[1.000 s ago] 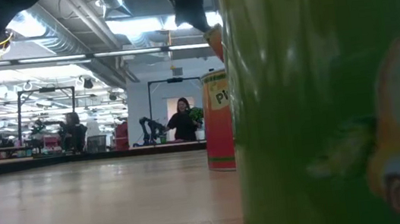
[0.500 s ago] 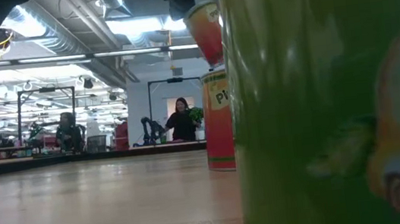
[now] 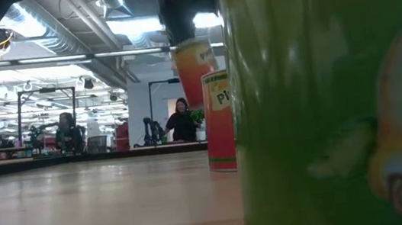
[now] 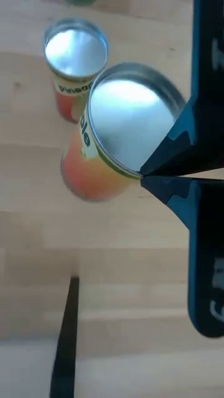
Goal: Pick and place cans onto a shelf
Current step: Put the top canned pineapple on the shelf
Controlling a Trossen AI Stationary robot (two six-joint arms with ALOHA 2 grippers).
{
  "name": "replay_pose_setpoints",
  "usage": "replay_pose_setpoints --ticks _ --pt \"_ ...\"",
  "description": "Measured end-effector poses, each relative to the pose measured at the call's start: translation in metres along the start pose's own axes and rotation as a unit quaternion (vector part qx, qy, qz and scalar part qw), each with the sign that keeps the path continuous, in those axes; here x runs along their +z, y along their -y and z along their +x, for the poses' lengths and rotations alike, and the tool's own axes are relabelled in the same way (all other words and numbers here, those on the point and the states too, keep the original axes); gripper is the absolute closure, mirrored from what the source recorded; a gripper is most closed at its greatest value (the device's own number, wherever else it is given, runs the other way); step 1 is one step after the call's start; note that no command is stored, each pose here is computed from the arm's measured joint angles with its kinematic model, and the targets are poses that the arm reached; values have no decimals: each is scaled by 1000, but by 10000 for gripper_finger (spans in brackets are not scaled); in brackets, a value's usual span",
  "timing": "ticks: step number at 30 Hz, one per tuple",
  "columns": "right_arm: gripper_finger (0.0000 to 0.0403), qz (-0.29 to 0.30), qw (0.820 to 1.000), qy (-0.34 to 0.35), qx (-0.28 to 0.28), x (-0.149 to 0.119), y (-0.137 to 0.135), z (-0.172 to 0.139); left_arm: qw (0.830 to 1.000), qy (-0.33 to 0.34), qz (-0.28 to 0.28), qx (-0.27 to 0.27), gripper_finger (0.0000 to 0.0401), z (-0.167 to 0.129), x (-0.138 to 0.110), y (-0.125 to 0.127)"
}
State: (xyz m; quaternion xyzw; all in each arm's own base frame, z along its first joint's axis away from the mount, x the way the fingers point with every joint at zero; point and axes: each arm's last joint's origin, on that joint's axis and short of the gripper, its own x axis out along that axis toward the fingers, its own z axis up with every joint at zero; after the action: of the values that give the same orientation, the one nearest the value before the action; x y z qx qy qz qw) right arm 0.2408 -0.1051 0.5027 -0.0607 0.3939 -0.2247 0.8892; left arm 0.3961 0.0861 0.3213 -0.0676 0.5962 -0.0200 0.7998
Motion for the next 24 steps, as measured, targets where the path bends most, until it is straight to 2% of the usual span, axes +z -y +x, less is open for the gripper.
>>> replay_pose_setpoints --ticks 12,24 --pt "397 0 1000 0 2 0 0 0 999 -37 -4 3 401 61 -13 -7" --pt "397 0 1000 1 5 0 0 0 999 -33 1 13 401 72 -15 -9"
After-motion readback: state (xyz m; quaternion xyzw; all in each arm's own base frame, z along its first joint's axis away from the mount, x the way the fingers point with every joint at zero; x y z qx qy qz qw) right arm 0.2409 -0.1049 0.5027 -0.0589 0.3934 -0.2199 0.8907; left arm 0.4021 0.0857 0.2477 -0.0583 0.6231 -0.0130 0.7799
